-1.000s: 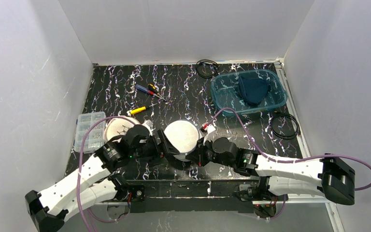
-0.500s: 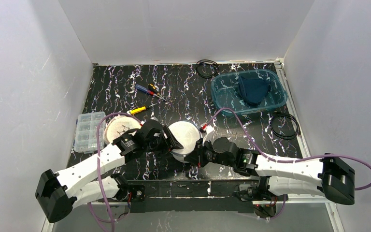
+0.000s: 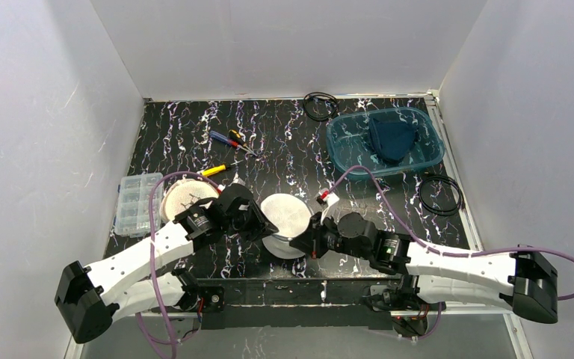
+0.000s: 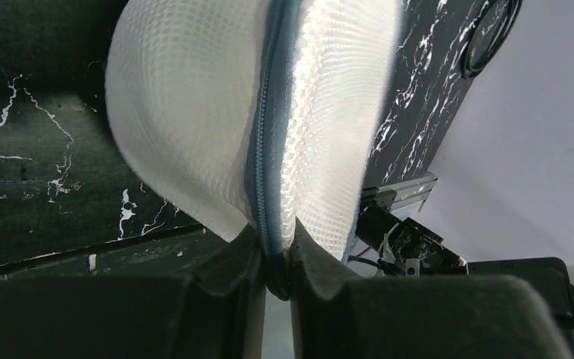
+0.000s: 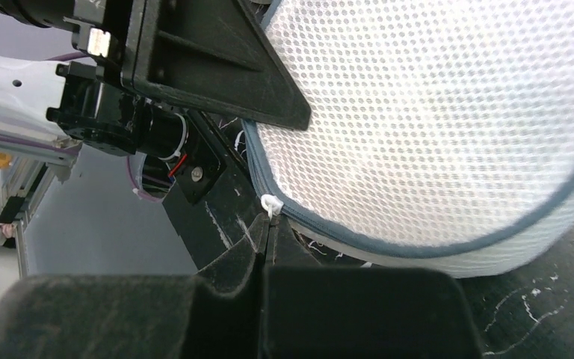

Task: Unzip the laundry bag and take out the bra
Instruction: Unzip the laundry bag at the center of the board.

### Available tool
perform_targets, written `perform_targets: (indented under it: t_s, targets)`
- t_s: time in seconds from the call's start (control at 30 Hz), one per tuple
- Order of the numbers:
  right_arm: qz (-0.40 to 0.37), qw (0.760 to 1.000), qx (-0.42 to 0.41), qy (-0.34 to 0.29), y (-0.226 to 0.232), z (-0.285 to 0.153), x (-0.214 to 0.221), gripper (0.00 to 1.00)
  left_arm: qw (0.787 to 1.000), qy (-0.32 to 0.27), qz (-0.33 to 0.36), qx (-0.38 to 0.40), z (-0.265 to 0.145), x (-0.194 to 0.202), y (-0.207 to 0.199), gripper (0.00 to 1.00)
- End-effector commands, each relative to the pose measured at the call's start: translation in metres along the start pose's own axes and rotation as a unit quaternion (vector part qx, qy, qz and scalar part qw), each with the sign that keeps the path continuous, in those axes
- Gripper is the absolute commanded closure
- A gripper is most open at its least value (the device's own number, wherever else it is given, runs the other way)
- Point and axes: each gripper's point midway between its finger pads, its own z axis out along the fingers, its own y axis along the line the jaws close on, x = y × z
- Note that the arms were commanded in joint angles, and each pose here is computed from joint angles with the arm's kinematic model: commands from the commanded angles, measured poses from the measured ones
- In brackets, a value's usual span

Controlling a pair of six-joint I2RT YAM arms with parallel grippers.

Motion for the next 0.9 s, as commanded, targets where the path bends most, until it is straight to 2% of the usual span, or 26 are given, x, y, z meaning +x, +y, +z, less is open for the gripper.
perform_targets:
  t_s: [0.0,0.1,0.43,0.67,0.87]
  targets:
    - [-0.011,0.999,0.020,-0.027,-0.005,-0.012,-0.012,0.99,1.000,-0.028,0.013,0.001,-0.010,-0.011,-0.005,0.94]
    - [-0.007,0.998,0.046,-0.034,-0.017,-0.020,-0.011,0.99,0.999,-0.026,0.018,0.005,-0.011,-0.010,-0.006,1.00]
    - [0.011,0.987,0.148,-0.060,-0.062,-0.045,-0.009,0.99,0.996,-0.015,0.056,0.067,-0.020,-0.011,-0.024,1.00]
    - [-0.016,0.991,0.122,-0.056,-0.052,-0.050,-0.013,0.99,0.990,0.016,0.085,0.111,-0.023,-0.023,-0.035,1.00]
    - [-0.024,0.994,0.096,-0.038,-0.043,-0.041,-0.006,0.99,0.988,0.032,0.112,0.106,-0.011,-0.029,-0.034,1.00]
